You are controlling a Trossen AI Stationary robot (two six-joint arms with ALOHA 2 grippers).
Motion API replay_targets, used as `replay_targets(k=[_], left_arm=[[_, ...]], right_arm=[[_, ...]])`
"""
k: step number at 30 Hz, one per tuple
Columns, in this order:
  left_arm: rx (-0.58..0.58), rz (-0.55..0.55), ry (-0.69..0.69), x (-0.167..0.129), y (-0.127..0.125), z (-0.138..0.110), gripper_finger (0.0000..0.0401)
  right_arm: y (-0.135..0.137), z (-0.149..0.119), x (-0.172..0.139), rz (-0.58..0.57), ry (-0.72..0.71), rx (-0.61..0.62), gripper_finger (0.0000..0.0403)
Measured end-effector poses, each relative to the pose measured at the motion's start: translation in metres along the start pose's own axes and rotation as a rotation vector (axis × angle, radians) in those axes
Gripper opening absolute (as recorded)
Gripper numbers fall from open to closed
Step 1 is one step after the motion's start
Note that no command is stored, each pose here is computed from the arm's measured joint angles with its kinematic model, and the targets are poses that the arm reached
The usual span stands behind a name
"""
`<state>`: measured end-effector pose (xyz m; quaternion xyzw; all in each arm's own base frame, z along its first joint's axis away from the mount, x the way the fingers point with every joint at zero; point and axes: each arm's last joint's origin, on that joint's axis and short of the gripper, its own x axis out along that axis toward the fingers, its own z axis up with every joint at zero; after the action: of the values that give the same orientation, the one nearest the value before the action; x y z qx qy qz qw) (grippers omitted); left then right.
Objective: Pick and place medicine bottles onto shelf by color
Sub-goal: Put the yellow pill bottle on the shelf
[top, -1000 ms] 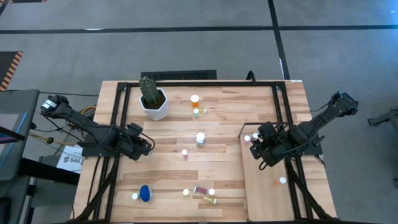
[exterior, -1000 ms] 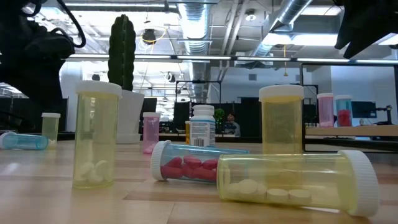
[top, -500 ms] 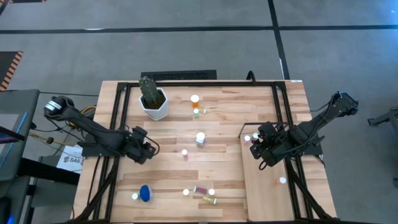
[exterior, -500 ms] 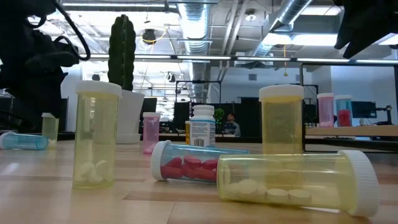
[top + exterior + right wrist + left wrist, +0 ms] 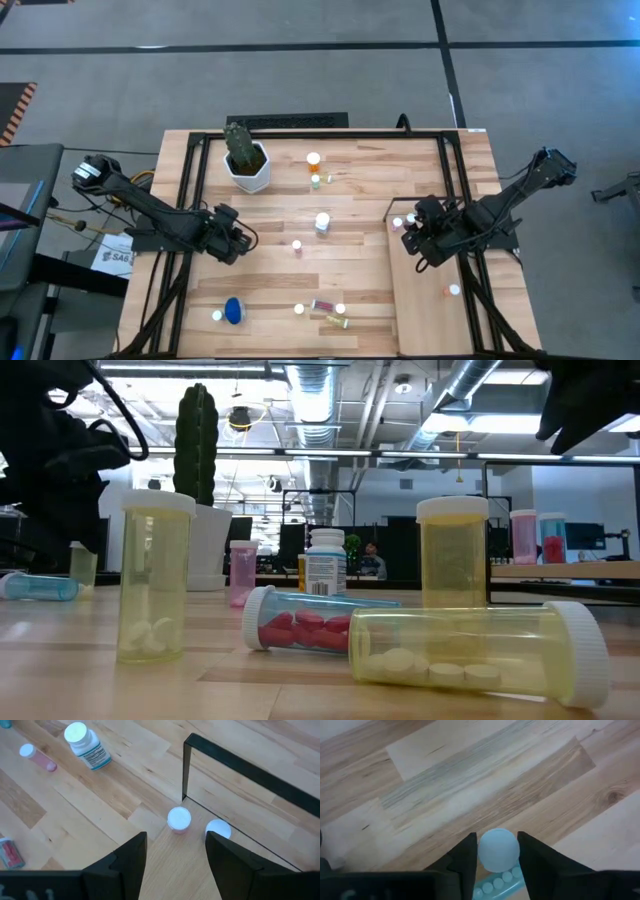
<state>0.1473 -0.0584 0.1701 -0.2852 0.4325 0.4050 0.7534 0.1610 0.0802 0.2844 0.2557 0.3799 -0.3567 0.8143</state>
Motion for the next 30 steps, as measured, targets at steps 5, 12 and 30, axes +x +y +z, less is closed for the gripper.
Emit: replay_targets(k=[5, 12, 30], left_arm=[[-0.001, -0.021, -0.011, -0.001, -0.003, 0.001, 0.0082], [0.058, -0.083, -0.098, -0.021, -0.019, 0.017, 0.0102], [0.403, -0.502, -0.342, -0.111, -0.077, 0.083, 0.0096]], right_arm=[[0.000, 0.006, -0.001, -0.006, 0.030, -0.005, 0.0225], [0.011, 0.031, -0.022, 0.103, -0.013, -0.030, 0.0225], [0.112, 0.064, 0.039, 0.348, -0.349, -0.343, 0.0225]])
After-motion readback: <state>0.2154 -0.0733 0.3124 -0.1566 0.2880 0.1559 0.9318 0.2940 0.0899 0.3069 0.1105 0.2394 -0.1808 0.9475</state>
